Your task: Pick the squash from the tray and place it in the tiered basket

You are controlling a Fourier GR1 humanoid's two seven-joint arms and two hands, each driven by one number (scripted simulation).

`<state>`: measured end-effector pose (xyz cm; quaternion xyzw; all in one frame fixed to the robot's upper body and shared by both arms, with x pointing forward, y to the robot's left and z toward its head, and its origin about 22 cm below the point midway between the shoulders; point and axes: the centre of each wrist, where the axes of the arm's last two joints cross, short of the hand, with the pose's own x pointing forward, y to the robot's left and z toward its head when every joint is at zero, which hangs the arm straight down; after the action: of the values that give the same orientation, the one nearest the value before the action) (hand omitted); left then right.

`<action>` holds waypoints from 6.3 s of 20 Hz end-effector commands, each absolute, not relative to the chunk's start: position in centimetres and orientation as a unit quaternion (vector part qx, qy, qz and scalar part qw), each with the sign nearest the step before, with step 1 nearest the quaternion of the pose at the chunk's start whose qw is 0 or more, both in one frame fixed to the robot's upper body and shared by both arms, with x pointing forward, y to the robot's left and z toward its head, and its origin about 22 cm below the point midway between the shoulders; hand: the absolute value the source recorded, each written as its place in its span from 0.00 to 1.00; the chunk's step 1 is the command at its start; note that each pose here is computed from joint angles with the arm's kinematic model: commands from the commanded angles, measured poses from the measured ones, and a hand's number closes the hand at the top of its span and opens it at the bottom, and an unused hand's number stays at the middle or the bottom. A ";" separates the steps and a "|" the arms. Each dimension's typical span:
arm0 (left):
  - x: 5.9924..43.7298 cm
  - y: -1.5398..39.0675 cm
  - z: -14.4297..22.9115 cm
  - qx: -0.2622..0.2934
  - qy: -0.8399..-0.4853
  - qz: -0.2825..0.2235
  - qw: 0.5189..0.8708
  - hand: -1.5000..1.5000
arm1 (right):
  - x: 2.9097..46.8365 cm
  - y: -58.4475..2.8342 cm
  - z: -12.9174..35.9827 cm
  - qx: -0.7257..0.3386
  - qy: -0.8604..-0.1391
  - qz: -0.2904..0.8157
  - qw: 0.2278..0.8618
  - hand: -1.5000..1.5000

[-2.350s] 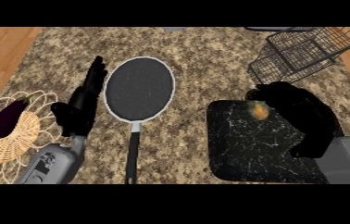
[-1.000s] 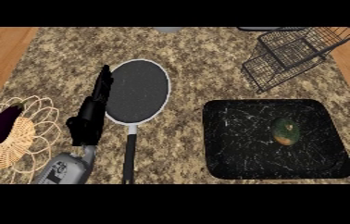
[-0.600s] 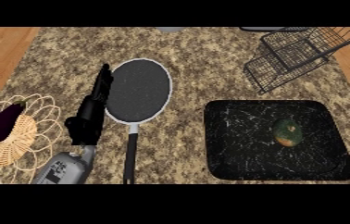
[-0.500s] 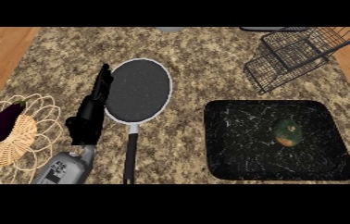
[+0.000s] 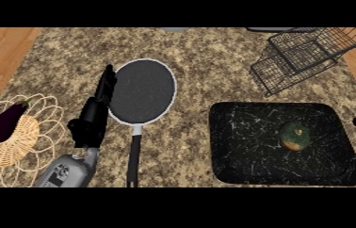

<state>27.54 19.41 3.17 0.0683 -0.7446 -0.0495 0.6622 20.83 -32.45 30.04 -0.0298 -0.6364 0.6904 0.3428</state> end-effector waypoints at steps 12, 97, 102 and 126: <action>27.5 19.1 2.5 0.068 -0.747 -0.056 0.659 0.50 | 19.1 -29.6 29.9 -0.010 -0.602 0.760 0.246 0.00; 26.9 21.3 3.2 0.101 -0.735 -0.040 0.670 0.50 | 29.4 -35.7 -2.0 -0.296 -0.418 0.755 0.409 1.00; 26.9 21.0 3.2 0.100 -0.732 -0.041 0.673 0.50 | 29.2 -31.2 -0.6 -0.366 -0.426 0.708 0.429 1.00; 27.9 20.8 3.2 0.091 -0.735 -0.042 0.671 0.50 | 23.9 -33.7 29.2 -0.474 -0.567 0.484 0.469 1.00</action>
<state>27.45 21.11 2.78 0.0916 -0.7344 -0.0416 0.6712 24.04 -32.68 25.22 -0.4793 -0.5527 0.5088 0.4537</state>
